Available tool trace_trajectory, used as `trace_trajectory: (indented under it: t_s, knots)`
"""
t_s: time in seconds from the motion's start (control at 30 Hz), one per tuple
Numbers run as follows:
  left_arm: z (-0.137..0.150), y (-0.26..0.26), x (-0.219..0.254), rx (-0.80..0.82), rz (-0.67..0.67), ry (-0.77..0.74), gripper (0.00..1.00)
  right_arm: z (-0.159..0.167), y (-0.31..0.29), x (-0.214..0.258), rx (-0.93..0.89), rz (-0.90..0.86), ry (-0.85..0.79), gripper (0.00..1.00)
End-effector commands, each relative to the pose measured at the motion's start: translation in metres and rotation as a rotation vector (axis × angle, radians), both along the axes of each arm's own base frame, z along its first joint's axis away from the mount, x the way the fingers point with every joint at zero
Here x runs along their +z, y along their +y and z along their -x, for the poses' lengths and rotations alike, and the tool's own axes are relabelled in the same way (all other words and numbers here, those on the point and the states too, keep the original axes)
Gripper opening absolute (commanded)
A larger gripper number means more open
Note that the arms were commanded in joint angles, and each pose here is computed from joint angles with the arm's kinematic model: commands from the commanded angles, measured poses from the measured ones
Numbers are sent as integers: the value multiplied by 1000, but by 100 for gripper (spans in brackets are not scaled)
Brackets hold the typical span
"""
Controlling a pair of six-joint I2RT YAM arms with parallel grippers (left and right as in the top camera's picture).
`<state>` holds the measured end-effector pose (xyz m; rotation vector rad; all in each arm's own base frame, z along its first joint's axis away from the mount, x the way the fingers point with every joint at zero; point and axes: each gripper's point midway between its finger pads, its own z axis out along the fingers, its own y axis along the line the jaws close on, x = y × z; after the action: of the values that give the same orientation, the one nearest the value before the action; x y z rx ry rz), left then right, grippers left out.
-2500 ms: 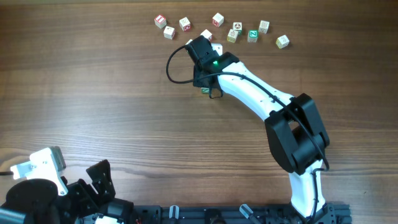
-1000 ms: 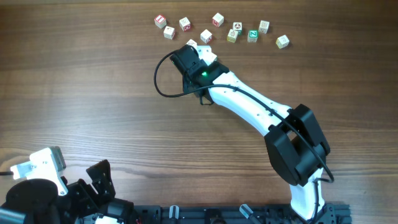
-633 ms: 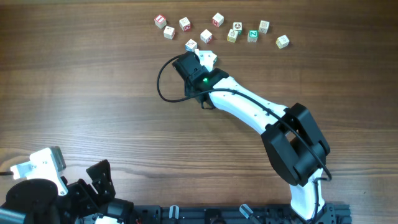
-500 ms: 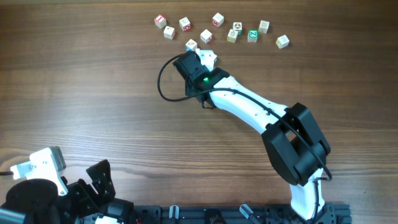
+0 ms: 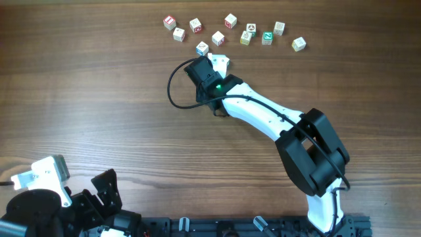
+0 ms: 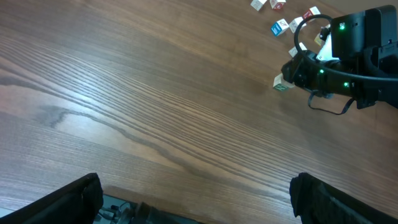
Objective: Form a tower
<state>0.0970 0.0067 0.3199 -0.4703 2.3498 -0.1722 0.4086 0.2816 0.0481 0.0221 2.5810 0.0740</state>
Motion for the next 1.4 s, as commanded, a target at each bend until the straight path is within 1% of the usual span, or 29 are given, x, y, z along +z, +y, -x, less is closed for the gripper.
trace_trajectory:
  t_s: [0.0, 0.03, 0.07, 0.23, 0.3, 0.47, 0.53, 0.63, 0.73, 0.8, 0.87, 0.93, 0.97, 1.0, 1.07, 1.17, 1.2, 1.3, 1.37]
  knots:
    - [0, 3, 0, 16, -4, -5, 100, -1, -2, 0, 7, 6, 1, 72]
    - [0, 3, 0, 16, -4, -5, 100, -1, -2, 6, 17, 5, -2, 88]
    - [0, 3, 0, 16, -4, -5, 100, 0, 0, 14, 20, -7, -7, 99]
    - [0, 3, 0, 16, -4, -5, 100, -1, 3, 67, 28, -85, -80, 99]
    - [0, 3, 0, 16, -4, -5, 100, 1, 1, 74, 29, -87, -84, 100]
    - [0, 3, 0, 16, -4, -5, 100, 1, -16, 44, 7, -49, 0, 99]
    - [0, 3, 0, 16, -4, -5, 100, 2, -14, 21, 16, -54, 55, 100]
    - [0, 3, 0, 16, -4, -5, 100, 6, -12, -17, 29, -19, 120, 100]
    - [0, 3, 0, 16, -4, -5, 100, 7, -8, -22, 51, -27, 128, 99]
    - [0, 3, 0, 16, -4, -5, 100, 8, -8, -24, 51, -23, 134, 92]
    - [0, 3, 0, 16, -4, -5, 100, 8, -9, -30, 51, -17, 143, 87]
    - [0, 3, 0, 16, -4, -5, 100, 11, -11, -44, 50, 2, 168, 86]
    - [0, 3, 0, 16, -4, -5, 100, 12, -11, -47, 51, 6, 173, 81]
    - [0, 3, 0, 16, -4, -5, 100, 12, -11, -47, 50, 6, 174, 74]
    - [0, 3, 0, 16, -4, -5, 100, 12, -11, -47, 50, 6, 173, 65]
    - [0, 3, 0, 16, -4, -5, 100, 10, -11, -47, 48, 9, 166, 44]
    - [0, 3, 0, 16, -4, -5, 100, 10, -11, -47, 47, 9, 165, 41]
    - [0, 3, 0, 16, -4, -5, 100, 8, -14, -46, 39, 23, 154, 33]
    - [0, 3, 0, 16, -4, -5, 100, 8, -15, -46, 38, 26, 154, 33]
